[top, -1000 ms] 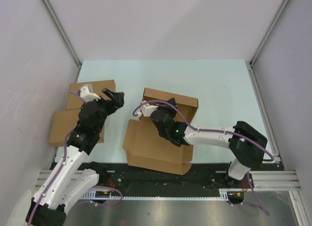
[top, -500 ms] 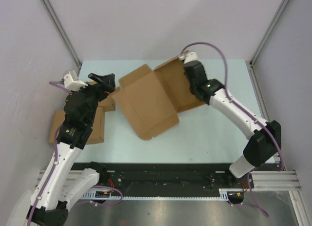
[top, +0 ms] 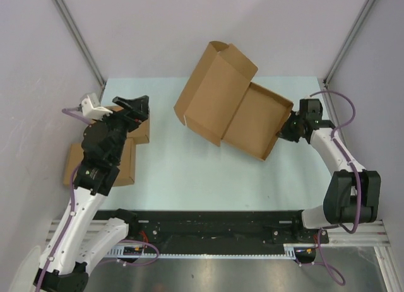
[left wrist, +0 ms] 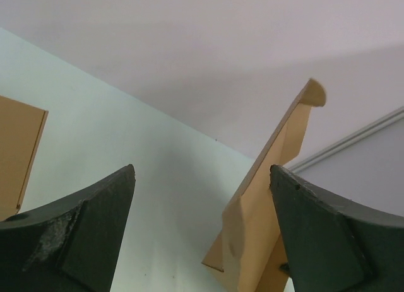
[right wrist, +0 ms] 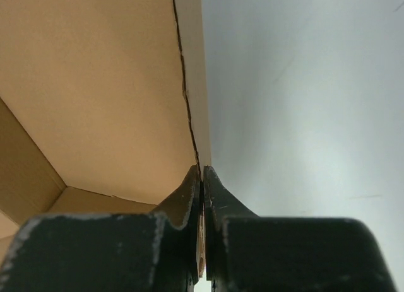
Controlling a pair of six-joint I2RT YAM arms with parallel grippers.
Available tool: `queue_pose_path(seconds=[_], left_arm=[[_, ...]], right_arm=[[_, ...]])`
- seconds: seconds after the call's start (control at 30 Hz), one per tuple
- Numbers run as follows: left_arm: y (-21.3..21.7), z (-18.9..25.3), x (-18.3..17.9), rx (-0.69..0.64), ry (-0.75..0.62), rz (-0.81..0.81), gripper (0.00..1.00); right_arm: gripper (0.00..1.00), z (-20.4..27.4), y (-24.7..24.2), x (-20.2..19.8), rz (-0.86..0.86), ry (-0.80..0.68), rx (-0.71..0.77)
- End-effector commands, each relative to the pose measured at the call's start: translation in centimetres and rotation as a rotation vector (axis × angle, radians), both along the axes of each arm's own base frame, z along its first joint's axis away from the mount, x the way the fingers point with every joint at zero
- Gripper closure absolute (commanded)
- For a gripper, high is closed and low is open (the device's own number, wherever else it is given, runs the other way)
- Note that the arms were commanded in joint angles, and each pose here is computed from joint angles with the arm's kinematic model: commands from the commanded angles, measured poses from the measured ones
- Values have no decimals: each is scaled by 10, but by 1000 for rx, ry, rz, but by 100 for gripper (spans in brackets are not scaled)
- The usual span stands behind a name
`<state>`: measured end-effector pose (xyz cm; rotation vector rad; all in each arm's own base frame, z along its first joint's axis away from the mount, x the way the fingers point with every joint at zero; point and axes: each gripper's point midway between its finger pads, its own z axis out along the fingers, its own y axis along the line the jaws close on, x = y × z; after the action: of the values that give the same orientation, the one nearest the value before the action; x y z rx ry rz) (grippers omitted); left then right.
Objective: Fold the paper box
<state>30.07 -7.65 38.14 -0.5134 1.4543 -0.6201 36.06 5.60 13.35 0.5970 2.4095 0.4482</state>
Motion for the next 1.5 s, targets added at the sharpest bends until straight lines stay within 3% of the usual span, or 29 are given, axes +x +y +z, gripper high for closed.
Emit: queue_pose_path(seconds=[0.0, 0.03, 0.13, 0.17, 0.23, 0.37, 0.57, 0.77, 1.03, 1.27, 1.47], left_arm=[[-13, -18, 1, -49, 18, -66, 9], [-15, -23, 2, -50, 27, -73, 9], [-20, -49, 5, -47, 77, -95, 10], [-21, -58, 7, -43, 100, -94, 10], [-20, -67, 7, -30, 121, -89, 10], [-13, -65, 4, 5, 115, -66, 9], [-13, -68, 4, 16, 121, -66, 8], [-19, -85, 3, 22, 159, -90, 9], [-23, -110, -14, 42, 223, -126, 9], [-20, -124, -20, 46, 242, -121, 9], [-24, -131, -21, 50, 252, -141, 9]], right_arm=[[99, 27, 51, -7, -41, -70, 291], [96, 24, 57, -12, -47, -65, 301], [70, 13, 93, -32, -19, -25, 294], [57, 11, 99, -34, -15, -31, 265], [48, 8, 114, -42, 16, -22, 239], [37, 24, 87, -37, 5, -117, -16], [33, 53, 54, -13, 87, -296, -338], [32, 78, 70, 44, 190, -512, -423], [32, 31, 64, 102, 259, -538, -510], [30, -5, 74, 118, 352, -494, -505], [35, -39, 83, 116, 402, -418, -476]])
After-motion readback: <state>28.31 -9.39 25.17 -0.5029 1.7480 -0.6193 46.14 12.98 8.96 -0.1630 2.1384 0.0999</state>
